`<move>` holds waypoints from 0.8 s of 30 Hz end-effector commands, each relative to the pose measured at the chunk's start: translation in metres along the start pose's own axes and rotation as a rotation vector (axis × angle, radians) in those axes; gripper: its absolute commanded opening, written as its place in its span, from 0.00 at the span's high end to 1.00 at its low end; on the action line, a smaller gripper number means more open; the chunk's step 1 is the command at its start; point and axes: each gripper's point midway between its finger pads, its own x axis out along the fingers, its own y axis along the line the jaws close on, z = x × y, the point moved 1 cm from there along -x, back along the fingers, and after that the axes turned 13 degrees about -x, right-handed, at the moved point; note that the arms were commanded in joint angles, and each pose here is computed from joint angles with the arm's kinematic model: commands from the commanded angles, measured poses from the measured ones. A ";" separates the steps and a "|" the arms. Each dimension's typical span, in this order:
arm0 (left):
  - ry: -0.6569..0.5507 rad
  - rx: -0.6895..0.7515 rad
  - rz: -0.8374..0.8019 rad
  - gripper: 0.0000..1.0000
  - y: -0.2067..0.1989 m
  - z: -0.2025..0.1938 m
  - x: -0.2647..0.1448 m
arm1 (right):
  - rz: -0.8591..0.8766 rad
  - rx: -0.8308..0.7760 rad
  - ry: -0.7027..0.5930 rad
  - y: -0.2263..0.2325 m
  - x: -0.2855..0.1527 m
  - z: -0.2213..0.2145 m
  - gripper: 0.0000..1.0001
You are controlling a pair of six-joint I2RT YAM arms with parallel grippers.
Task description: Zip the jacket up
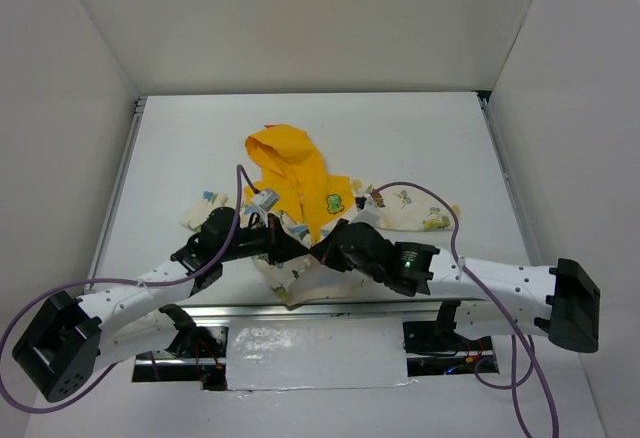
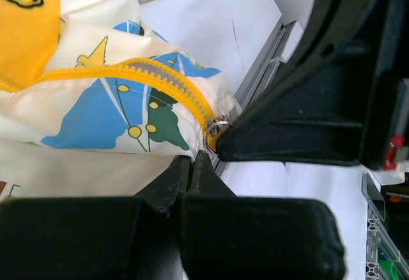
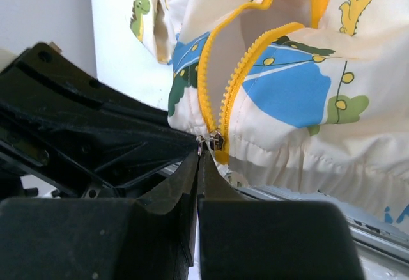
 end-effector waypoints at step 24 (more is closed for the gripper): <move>0.123 0.020 0.045 1.00 -0.017 -0.043 -0.004 | 0.117 0.173 -0.167 -0.021 0.057 0.164 1.00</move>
